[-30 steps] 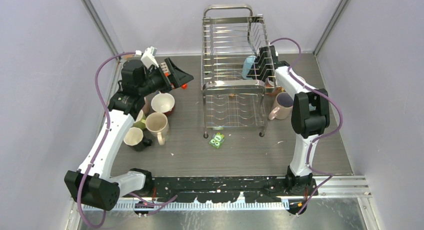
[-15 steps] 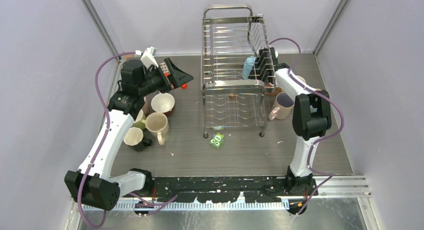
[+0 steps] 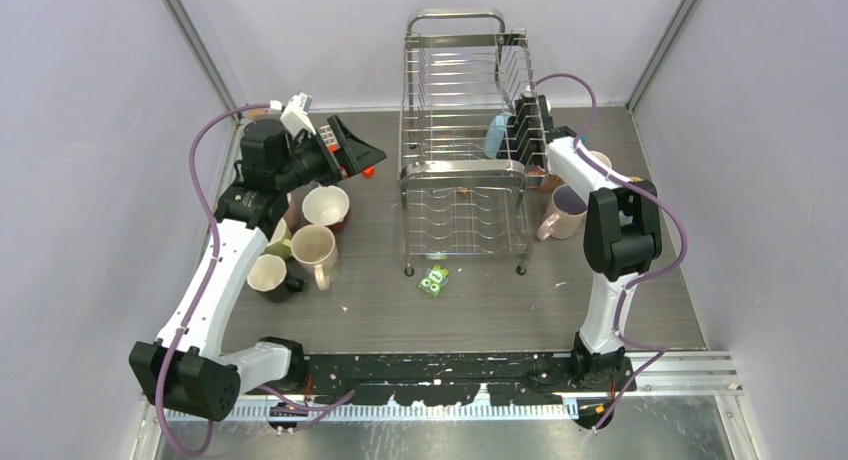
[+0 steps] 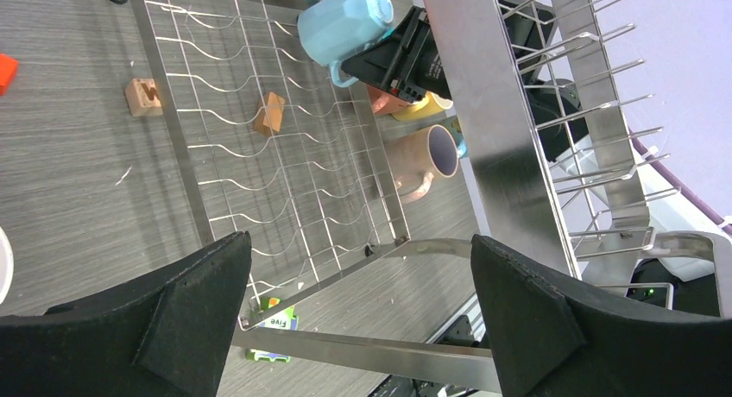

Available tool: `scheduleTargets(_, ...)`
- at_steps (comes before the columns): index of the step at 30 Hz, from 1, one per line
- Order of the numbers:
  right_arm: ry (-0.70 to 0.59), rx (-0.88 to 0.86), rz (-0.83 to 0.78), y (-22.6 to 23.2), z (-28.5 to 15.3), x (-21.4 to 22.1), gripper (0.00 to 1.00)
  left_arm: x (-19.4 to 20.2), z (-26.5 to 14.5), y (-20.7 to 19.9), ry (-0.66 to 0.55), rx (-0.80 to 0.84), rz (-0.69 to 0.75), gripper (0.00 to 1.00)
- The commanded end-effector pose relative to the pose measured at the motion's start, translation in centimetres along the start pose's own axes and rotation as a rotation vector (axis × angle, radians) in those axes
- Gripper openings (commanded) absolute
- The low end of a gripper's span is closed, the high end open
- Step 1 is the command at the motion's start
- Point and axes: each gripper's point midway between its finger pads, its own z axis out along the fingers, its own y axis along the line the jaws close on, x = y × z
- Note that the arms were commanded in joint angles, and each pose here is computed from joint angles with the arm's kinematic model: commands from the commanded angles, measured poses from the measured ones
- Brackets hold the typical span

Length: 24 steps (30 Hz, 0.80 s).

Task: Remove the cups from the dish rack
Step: Unload the cup from the dish rack.

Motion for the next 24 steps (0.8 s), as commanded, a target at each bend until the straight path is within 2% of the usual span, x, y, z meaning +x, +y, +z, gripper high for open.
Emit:
scheduleTargets(1,-0.052,0.04,-0.021,0.2,-1.1,-1.4,0.28,-0.8,-0.5,-0.9,-0.022,0.034,0.029,1.0)
scheduleTargets(15,-0.131,-0.036,0.006,1.6,-4.1,-3.4,0.01,-0.8,-0.3,-0.8,-0.023,0.036,0.023,1.0)
scheduleTargets(24,-0.199,-0.124,0.068,1.8,-5.8,-4.3,0.01,-0.8,-0.4,-0.8,-0.024,0.039,0.022,1.0)
